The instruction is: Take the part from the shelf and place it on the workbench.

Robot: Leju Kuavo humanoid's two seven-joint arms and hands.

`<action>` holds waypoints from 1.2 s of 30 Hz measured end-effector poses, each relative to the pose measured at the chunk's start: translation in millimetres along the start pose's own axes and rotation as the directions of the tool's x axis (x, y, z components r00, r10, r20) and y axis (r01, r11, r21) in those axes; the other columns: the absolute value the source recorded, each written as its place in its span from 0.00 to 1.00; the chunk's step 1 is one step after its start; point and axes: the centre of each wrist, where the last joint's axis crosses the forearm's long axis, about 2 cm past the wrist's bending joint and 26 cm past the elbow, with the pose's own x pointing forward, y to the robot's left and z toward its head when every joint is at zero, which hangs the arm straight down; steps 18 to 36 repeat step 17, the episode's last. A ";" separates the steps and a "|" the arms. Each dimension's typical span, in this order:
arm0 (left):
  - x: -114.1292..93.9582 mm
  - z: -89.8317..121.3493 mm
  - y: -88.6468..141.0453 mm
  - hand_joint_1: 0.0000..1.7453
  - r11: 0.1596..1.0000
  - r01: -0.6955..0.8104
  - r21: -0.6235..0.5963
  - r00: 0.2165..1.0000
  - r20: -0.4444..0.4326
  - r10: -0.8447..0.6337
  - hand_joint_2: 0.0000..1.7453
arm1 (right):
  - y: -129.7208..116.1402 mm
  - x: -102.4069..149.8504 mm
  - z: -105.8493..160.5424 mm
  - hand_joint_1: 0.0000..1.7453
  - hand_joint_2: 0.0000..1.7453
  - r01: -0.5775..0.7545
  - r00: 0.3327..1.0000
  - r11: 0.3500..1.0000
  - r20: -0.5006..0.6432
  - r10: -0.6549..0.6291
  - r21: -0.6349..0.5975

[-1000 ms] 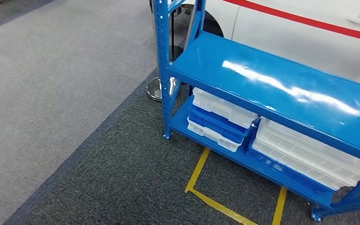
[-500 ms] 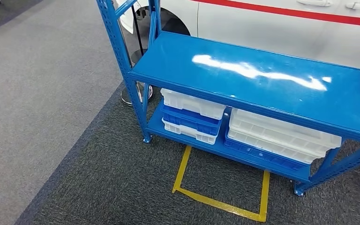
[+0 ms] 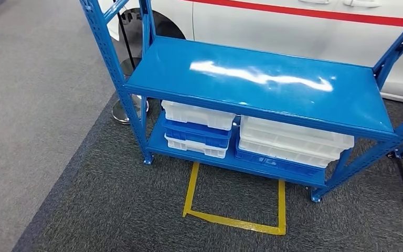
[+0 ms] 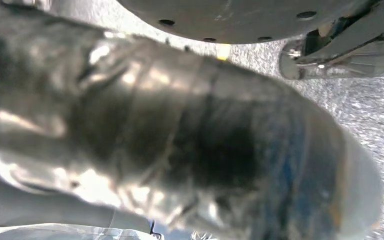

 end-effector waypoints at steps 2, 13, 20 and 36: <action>-1.4 0.6 -0.2 0.00 1.000 0.002 -0.001 1.000 -0.003 -0.002 0.00 | 0.0 0.7 -0.1 0.00 1.00 -0.013 1.000 1.000 -0.009 0.013 0.004; 2.2 -0.7 0.1 0.00 1.000 0.014 -0.005 1.000 0.009 -0.014 0.00 | 0.9 1.4 0.0 0.00 1.00 -0.053 0.998 0.998 -0.024 0.053 0.025; 0.8 -0.2 -0.1 0.00 1.000 0.017 -0.007 1.000 0.007 -0.017 0.00 | 1.1 1.1 0.1 0.00 1.00 -0.057 0.998 0.998 -0.023 0.058 0.029; 0.8 -0.2 -0.1 0.00 1.000 0.017 -0.007 1.000 0.007 -0.017 0.00 | 1.1 1.1 0.1 0.00 1.00 -0.057 0.998 0.998 -0.023 0.058 0.029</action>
